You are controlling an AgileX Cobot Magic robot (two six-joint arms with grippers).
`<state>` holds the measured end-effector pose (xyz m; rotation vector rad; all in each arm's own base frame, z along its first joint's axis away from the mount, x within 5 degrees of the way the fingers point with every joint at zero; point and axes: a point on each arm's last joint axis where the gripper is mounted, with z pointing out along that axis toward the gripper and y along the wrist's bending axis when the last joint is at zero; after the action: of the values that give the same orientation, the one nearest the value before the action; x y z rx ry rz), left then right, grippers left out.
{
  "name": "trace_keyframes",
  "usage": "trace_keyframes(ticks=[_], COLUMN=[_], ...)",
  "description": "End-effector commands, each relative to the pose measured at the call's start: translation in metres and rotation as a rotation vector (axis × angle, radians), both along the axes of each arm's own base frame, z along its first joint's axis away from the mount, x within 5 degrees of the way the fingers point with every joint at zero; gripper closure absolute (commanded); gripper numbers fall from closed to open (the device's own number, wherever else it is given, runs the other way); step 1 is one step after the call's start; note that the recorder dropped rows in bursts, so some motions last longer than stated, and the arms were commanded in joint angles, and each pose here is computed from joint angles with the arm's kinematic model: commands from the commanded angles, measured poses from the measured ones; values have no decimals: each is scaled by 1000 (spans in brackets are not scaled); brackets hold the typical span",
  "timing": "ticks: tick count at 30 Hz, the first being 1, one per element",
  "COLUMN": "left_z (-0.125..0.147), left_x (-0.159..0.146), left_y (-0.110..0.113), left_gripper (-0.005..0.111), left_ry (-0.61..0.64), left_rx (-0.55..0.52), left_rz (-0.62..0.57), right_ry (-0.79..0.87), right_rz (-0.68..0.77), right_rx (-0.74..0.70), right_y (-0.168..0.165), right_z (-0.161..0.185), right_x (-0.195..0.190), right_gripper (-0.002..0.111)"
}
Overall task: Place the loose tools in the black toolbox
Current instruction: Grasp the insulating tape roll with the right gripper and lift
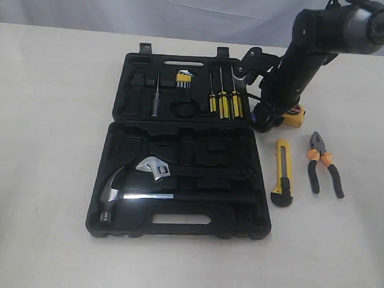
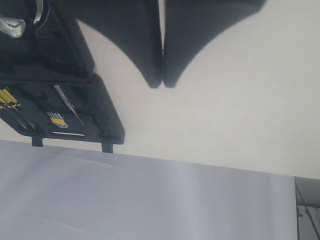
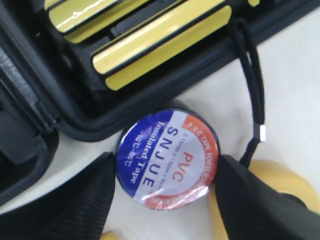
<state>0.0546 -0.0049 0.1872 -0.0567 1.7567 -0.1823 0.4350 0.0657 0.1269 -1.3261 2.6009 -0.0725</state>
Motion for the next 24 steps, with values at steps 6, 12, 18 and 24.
trace_keyframes(ticks=[6, 12, 18, 24], left_z=[2, 2, 2, 2], left_x=[0, 0, 0, 0], left_y=[0, 0, 0, 0], left_gripper=[107, 107, 107, 107], left_ry=[-2, -2, -2, -2], left_rx=[2, 2, 2, 2], left_rz=[-5, -5, -5, -5], right_ry=[40, 35, -6, -3], right_rz=[-1, -5, -62, -72], right_rx=[9, 16, 34, 47], right_y=[0, 1, 2, 3], right_z=[-19, -18, -13, -11], right_x=[1, 2, 8, 9], right_gripper=[51, 51, 46, 40])
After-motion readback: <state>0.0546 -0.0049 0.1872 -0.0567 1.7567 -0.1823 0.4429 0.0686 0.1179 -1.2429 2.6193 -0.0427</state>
